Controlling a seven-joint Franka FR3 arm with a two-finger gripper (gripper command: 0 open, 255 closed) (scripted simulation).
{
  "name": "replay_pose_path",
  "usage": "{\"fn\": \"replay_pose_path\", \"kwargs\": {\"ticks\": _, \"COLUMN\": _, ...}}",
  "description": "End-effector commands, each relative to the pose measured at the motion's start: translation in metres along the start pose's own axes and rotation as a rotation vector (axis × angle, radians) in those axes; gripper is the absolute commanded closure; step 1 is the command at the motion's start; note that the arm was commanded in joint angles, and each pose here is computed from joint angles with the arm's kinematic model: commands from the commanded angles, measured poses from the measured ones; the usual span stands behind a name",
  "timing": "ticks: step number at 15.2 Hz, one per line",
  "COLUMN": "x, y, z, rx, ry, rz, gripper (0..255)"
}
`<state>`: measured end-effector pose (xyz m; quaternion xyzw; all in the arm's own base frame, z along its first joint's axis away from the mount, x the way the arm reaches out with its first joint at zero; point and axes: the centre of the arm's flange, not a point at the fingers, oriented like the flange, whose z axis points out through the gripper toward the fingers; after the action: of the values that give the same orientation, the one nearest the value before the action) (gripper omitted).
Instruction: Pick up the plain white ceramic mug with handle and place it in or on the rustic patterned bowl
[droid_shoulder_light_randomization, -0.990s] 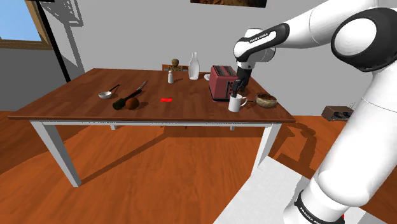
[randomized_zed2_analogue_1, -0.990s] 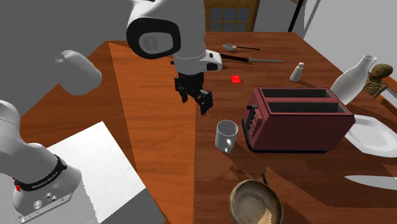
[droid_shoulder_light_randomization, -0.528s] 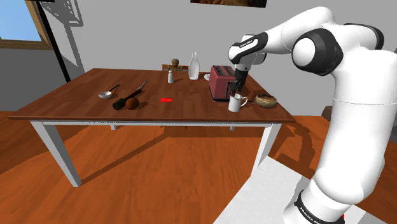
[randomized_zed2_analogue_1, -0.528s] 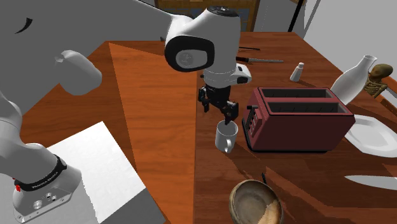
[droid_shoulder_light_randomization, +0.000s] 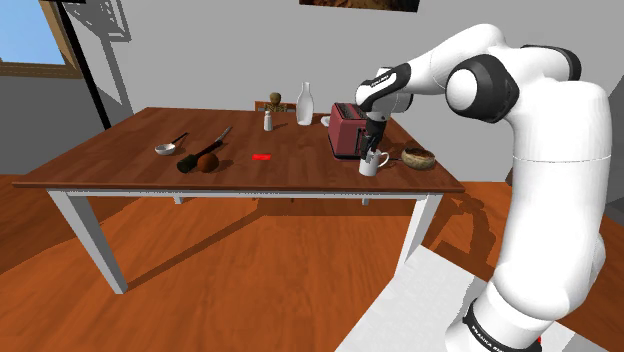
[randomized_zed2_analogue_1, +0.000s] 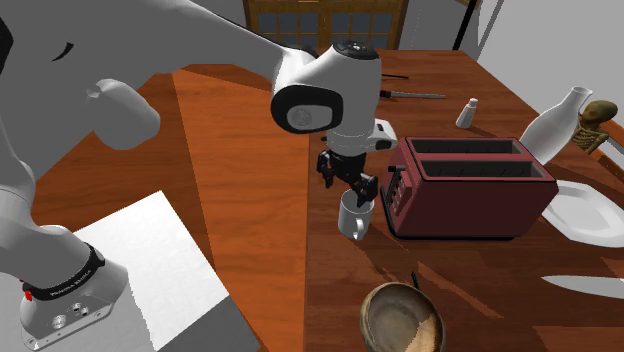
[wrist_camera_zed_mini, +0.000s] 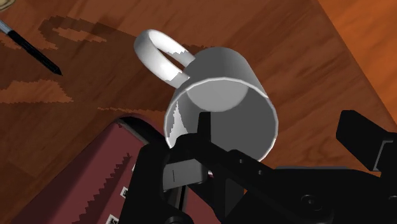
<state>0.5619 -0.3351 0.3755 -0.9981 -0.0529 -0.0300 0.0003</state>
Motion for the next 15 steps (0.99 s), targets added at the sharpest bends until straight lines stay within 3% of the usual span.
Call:
{"fn": "replay_pose_path", "kwargs": {"ticks": 1, "x": 0.0004, "y": 0.0005, "z": 0.0043, "rx": 0.0, "ry": 0.0, "rz": 0.0, "gripper": 0}}
{"fn": "replay_pose_path", "kwargs": {"ticks": 8, "x": 0.0004, "y": 0.0005, "z": 0.0042, "rx": 0.0, "ry": 0.0, "rz": 0.0, "gripper": 0}}
{"fn": "replay_pose_path", "kwargs": {"ticks": 9, "x": 0.0004, "y": 0.0005, "z": 0.0042, "rx": 0.0, "ry": 0.0, "rz": 0.0, "gripper": 255}}
{"fn": "replay_pose_path", "kwargs": {"ticks": 15, "x": 0.0004, "y": 0.0005, "z": 0.0042, "rx": 0.0, "ry": 0.0, "rz": 0.0, "gripper": 255}}
